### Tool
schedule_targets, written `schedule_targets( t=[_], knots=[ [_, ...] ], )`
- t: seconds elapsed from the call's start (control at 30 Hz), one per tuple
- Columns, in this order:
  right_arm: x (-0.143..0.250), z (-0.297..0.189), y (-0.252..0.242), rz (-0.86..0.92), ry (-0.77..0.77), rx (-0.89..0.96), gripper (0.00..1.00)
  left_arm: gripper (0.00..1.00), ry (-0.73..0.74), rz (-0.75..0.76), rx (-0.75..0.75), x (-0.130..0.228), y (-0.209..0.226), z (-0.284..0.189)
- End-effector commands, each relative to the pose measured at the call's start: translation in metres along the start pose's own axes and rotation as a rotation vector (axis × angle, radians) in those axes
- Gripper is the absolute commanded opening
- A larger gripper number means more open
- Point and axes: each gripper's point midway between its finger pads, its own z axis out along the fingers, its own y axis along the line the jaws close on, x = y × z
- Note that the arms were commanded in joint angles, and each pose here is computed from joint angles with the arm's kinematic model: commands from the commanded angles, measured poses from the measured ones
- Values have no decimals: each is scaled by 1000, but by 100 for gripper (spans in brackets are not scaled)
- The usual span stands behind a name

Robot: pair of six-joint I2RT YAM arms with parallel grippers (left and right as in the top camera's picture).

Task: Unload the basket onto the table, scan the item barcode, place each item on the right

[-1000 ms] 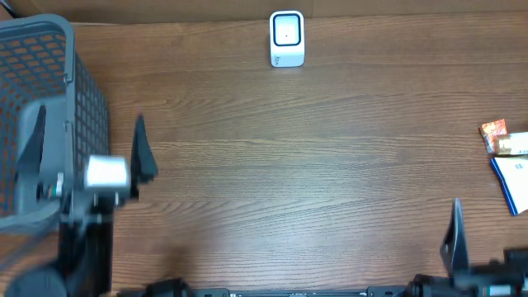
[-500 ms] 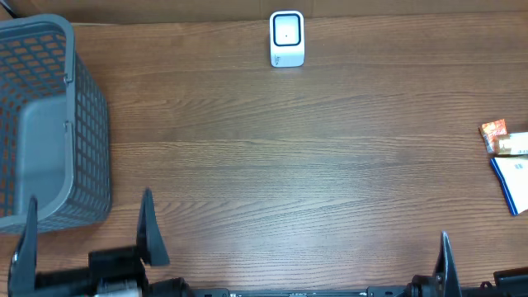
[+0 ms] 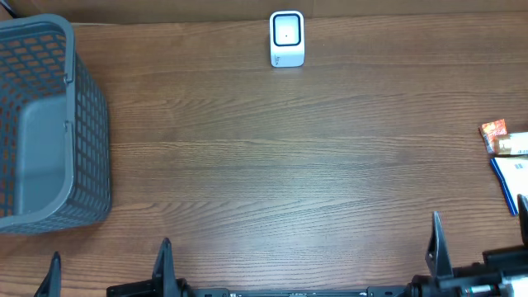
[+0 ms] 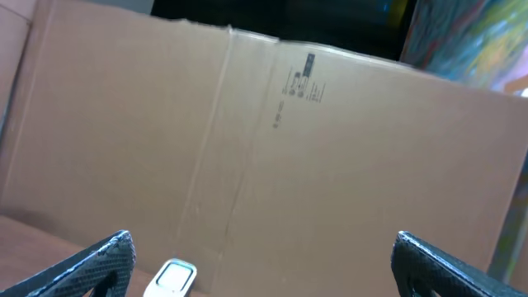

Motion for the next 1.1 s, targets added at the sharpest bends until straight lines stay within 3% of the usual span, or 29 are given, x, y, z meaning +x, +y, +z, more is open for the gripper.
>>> schedule_targets(
  t=[0.0,0.2,0.3,0.63,0.9,1.07],
  knots=[
    [32,12,-2,73,42,13,100,100,-4,-12,5,2,-2,-1],
    [99,23,-55,503,19,363,100,100,34,-14,-78,9,12,-2],
    [124,31,-50,593,-26,349,100,100,48,-20,-118,11,19,-3],
    [195,33,-30,612,-4,299,100,100,13,-160,-130,5,22,-3],
    [268,20,-15,647,287,351,100,100,29,-162,-148,9,24,-3],
    [288,10,-15,641,376,392,100,100,48,-165,-154,15,24,-3]
  ],
)
